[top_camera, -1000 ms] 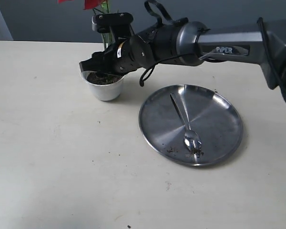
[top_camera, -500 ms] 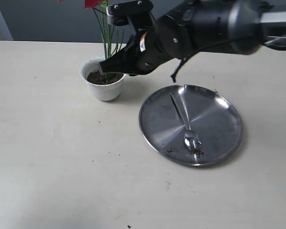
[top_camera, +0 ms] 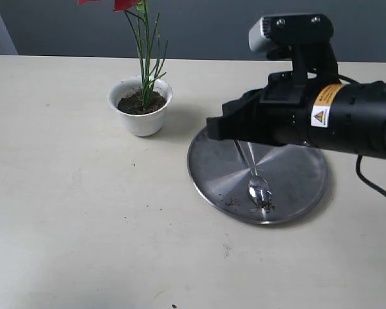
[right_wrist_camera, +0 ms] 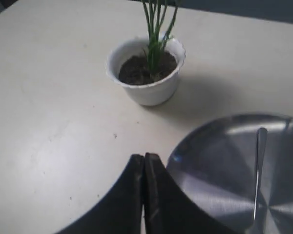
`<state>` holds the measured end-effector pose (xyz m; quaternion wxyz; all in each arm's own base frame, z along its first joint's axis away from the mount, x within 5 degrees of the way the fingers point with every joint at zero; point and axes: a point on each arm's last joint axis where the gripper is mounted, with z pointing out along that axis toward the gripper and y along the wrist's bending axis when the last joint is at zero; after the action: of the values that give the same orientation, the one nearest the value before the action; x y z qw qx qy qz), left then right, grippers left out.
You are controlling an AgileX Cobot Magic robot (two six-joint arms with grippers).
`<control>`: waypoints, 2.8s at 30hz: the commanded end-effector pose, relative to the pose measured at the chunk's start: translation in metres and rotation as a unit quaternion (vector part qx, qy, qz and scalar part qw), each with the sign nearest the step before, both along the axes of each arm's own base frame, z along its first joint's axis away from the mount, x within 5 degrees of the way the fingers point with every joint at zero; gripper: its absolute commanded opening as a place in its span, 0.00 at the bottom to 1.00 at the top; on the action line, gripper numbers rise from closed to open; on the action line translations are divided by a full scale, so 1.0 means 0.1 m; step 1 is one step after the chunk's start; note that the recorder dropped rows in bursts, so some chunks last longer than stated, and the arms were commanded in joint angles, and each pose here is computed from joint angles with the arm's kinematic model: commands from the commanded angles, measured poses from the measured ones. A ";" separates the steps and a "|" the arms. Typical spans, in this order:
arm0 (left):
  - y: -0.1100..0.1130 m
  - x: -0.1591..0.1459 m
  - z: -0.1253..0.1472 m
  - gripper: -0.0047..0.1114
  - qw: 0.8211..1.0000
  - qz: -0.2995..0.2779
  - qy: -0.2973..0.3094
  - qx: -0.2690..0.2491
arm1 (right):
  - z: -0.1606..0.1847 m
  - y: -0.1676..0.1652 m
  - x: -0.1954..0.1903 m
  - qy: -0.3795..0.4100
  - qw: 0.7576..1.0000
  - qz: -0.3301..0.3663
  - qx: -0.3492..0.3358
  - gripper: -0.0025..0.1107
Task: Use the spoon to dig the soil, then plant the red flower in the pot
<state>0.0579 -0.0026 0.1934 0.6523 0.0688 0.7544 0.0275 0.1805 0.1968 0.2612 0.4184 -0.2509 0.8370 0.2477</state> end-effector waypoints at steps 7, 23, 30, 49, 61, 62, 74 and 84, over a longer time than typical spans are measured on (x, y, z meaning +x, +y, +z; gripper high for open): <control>0.00 0.00 0.00 0.04 1.000 0.002 -0.005 -0.002 | -0.13 -0.08 -0.07 0.047 0.998 -0.009 -0.034 0.02; 0.00 0.00 0.00 0.04 1.000 0.002 -0.006 -0.002 | 0.32 -0.76 -0.08 -0.064 0.993 -0.095 0.013 0.02; 0.00 0.00 0.00 0.04 1.000 0.002 -0.006 -0.002 | 0.08 -1.39 -0.39 -0.087 0.976 -0.200 0.013 0.02; 0.00 0.00 0.00 0.04 1.000 0.002 -0.006 -0.002 | -0.70 -1.98 -1.23 -0.121 0.916 -0.382 0.001 0.02; 0.00 0.00 0.00 0.04 1.000 0.002 -0.006 -0.002 | -0.81 -1.97 -1.28 -0.141 0.914 -0.380 0.022 0.02; 0.00 0.00 0.00 0.04 1.000 0.002 -0.005 -0.002 | -0.81 -1.97 -1.28 -0.141 0.914 -0.380 0.022 0.02; 0.00 0.00 0.00 0.04 1.000 0.002 -0.005 -0.002 | -0.81 -1.97 -1.28 -0.149 0.917 -0.371 0.003 0.02; 0.00 0.00 0.00 0.04 1.000 0.002 -0.005 -0.002 | -0.81 -1.97 -1.27 -0.167 0.921 -0.351 -0.037 0.02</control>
<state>0.0579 -0.0026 0.1934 0.6523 0.0688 0.7544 0.0275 0.0530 0.0001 0.1803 0.5959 0.0096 0.8029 0.0145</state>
